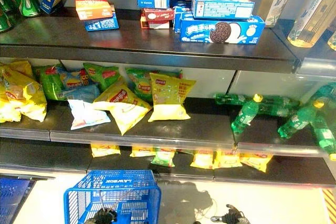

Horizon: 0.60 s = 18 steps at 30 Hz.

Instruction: Pick up the snacks into the basket

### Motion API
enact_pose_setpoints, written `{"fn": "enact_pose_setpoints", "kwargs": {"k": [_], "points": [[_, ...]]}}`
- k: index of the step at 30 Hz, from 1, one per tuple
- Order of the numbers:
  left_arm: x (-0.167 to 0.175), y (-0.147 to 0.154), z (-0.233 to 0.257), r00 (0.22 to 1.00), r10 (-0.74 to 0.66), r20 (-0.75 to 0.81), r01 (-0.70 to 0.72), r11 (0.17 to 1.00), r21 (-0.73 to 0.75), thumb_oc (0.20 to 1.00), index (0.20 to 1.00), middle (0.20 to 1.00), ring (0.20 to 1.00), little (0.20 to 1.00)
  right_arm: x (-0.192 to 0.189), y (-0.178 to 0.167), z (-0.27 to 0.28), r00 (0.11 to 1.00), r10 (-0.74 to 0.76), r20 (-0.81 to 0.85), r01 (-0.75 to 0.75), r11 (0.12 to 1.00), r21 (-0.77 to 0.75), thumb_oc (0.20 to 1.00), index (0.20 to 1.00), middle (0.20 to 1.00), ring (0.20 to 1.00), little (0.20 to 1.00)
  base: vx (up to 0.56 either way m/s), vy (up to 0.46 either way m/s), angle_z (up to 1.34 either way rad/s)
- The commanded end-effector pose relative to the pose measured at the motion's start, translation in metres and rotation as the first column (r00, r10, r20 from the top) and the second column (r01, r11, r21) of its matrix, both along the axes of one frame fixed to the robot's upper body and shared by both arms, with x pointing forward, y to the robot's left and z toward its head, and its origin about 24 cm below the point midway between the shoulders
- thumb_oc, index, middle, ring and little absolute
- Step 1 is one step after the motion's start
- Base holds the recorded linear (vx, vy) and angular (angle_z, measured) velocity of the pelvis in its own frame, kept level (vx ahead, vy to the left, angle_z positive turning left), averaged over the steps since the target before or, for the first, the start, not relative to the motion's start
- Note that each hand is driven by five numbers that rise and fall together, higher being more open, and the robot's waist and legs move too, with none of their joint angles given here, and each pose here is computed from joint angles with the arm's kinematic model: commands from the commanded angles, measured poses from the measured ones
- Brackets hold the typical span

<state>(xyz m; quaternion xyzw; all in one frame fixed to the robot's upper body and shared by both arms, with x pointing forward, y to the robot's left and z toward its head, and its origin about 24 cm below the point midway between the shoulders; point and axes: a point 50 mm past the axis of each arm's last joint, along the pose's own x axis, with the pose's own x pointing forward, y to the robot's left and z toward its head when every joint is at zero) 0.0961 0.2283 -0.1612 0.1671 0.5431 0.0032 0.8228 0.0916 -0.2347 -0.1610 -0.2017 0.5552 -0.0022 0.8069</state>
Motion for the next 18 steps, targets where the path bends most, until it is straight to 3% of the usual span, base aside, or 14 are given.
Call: {"fn": "enact_pose_setpoints", "kwargs": {"k": [1, 11, 13, 14, 16, 17, 18], "points": [[0.0, 0.0, 0.0, 1.0, 0.023, 0.013, -0.022, 0.999, -0.03, 0.2, 0.2, 0.2, 0.2, 0.2, 0.014, -0.006, 0.005, 0.999, 0.032, 0.041, -0.031, 0.999, -0.026, 1.0, 1.0, 1.0, 1.0, 1.0, 0.03, -0.03, -0.05], [0.006, -0.012, -0.001, 0.998, 0.052, 0.038, -0.049, 0.997, -0.065, 0.2, 0.2, 0.2, 0.2, 0.2, 0.009, -0.007, 0.004, 0.999, 0.033, 0.038, -0.032, 0.999, -0.028, 1.0, 1.0, 1.0, 1.0, 1.0, 0.04, -0.044, 0.02], [0.021, -0.015, 0.005, 0.987, 0.094, 0.131, -0.081, 0.991, -0.104, 0.2, 0.2, 0.2, 0.2, 0.2, 0.027, -0.01, 0.012, 0.989, -0.017, 0.146, 0.019, 1.0, -0.015, 1.0, 1.0, 1.0, 1.0, 1.0, 0.05, -0.017, 0.0], [0.038, -0.015, 0.016, 0.961, 0.114, 0.253, -0.079, 0.987, -0.142, 0.2, 0.2, 0.2, 0.2, 0.2, 0.048, -0.01, 0.025, 0.958, -0.039, 0.285, 0.037, 0.999, 0.015, 1.0, 1.0, 1.0, 1.0, 1.0, 0.04, -0.01, -0.01], [0.057, -0.016, 0.042, 0.897, 0.078, 0.436, 0.006, 0.982, -0.188, 0.2, 0.2, 0.2, 0.2, 0.2, 0.072, -0.009, 0.053, 0.879, -0.013, 0.477, -0.008, 0.999, 0.041, 1.0, 1.0, 1.0, 1.0, 1.0, 0.02, -0.006, -0.03], [0.058, -0.009, 0.052, 0.869, 0.06, 0.49, 0.033, 0.983, -0.178, 0.2, 0.2, 0.2, 0.2, 0.2, 0.081, -0.01, 0.07, 0.825, -0.003, 0.565, -0.034, 0.998, 0.056, 1.0, 1.0, 1.0, 1.0, 1.0, 0.02, -0.008, -0.06], [0.058, -0.009, 0.052, 0.87, 0.06, 0.49, 0.033, 0.983, -0.178, 0.2, 0.2, 0.2, 0.2, 0.2, 0.081, -0.01, 0.07, 0.825, -0.003, 0.565, -0.034, 0.998, 0.056, 1.0, 1.0, 1.0, 1.0, 1.0, 0.03, -0.011, -0.04]]}}
